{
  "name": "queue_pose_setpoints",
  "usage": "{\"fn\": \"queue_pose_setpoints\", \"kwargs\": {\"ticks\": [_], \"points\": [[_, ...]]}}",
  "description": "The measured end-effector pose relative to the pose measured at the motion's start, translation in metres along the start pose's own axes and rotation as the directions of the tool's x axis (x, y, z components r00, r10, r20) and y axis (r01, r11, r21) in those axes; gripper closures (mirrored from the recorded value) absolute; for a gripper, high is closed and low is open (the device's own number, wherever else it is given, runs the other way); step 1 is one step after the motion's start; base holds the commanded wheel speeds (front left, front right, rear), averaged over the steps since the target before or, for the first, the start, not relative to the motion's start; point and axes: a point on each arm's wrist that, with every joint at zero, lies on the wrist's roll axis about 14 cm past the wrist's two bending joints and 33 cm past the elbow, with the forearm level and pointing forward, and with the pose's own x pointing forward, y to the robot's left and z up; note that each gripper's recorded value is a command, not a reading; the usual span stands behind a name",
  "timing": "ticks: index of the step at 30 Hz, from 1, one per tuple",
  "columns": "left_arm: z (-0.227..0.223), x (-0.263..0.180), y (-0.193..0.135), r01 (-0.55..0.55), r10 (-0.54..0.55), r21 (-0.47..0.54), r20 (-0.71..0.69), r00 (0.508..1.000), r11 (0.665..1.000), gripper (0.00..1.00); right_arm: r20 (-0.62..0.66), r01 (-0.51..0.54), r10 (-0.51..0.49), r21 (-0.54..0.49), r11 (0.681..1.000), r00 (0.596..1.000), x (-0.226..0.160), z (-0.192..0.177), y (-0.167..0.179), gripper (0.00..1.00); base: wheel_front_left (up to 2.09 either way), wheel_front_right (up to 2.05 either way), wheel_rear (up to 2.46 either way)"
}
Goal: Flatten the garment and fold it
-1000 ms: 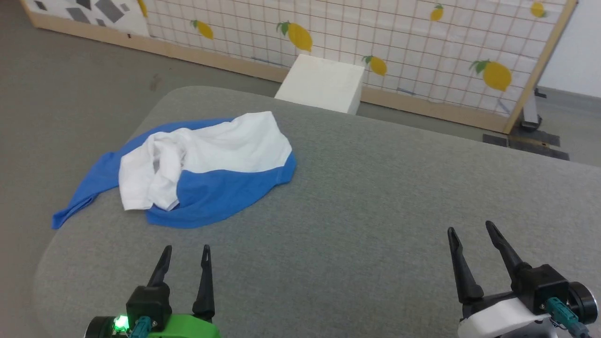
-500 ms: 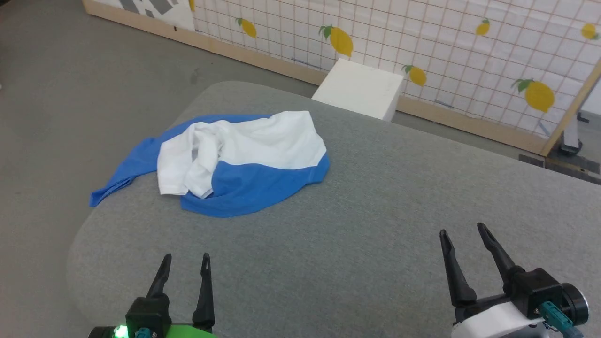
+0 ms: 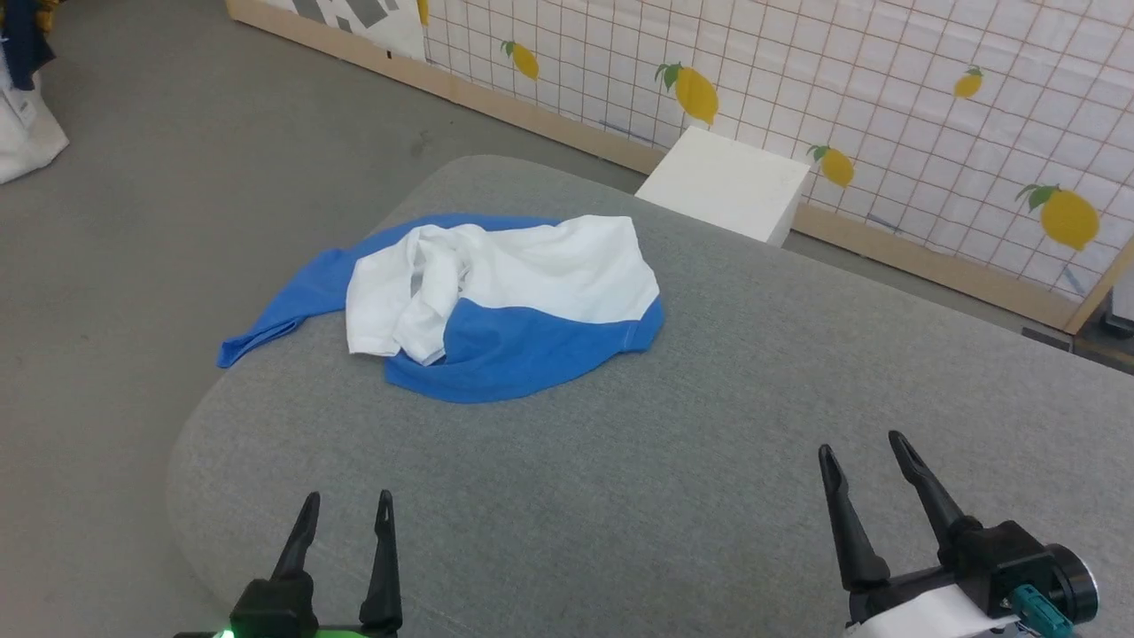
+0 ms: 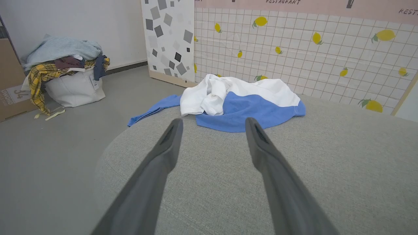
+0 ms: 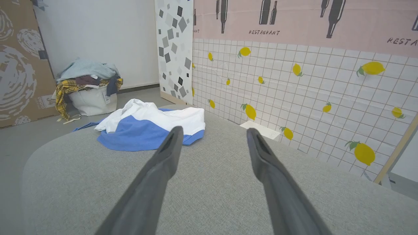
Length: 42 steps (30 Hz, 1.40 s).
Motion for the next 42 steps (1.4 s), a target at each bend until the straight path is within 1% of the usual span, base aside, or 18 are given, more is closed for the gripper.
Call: {"fn": "queue_pose_setpoints", "kwargs": {"ticks": [15,31,34,36,37,38,40,42], "points": [[-0.001,-0.014,0.012,-0.047,0.047,-0.016,0.012,0.999,0.999,0.00,0.004,-0.051,0.051,0.016,0.999,0.999,0.007,-0.003,0.015,0.00,0.00,0.00,0.00],[-0.002,-0.012,0.007,-0.029,0.029,-0.011,0.004,1.000,1.000,0.00,-0.002,-0.041,0.042,0.021,0.999,0.999,0.005,-0.006,0.012,0.00,0.00,0.00,0.00],[0.001,-0.006,0.003,0.000,0.000,0.001,0.011,1.000,1.000,0.00,-0.005,-0.035,0.035,0.023,0.999,0.999,0.006,-0.007,0.009,0.00,0.00,0.00,0.00],[0.011,0.007,-0.003,0.049,-0.050,0.020,0.019,0.999,0.999,0.00,-0.009,-0.033,0.033,0.016,0.999,0.999,0.007,-0.009,0.007,0.00,0.00,0.00,0.00],[0.021,0.017,-0.007,0.080,-0.082,0.043,0.040,0.996,0.996,0.00,-0.016,-0.030,0.031,0.010,0.999,0.999,0.007,-0.011,0.006,0.00,0.00,0.00,0.00],[0.055,0.047,-0.017,0.142,-0.152,0.099,0.102,0.983,0.985,0.00,-0.028,-0.018,0.018,0.000,1.000,0.999,0.010,-0.014,-0.001,0.00,0.00,0.00,0.00],[0.074,0.065,-0.026,0.170,-0.186,0.121,0.127,0.974,0.978,0.00,-0.031,-0.014,0.014,-0.003,1.000,0.999,0.013,-0.015,-0.004,0.00,0.00,0.00,0.00],[0.087,0.086,-0.036,0.214,-0.234,0.162,0.115,0.965,0.963,0.00,-0.034,-0.013,0.012,-0.006,1.000,0.999,0.017,-0.016,-0.006,0.00,0.00,0.00,0.00]]}}
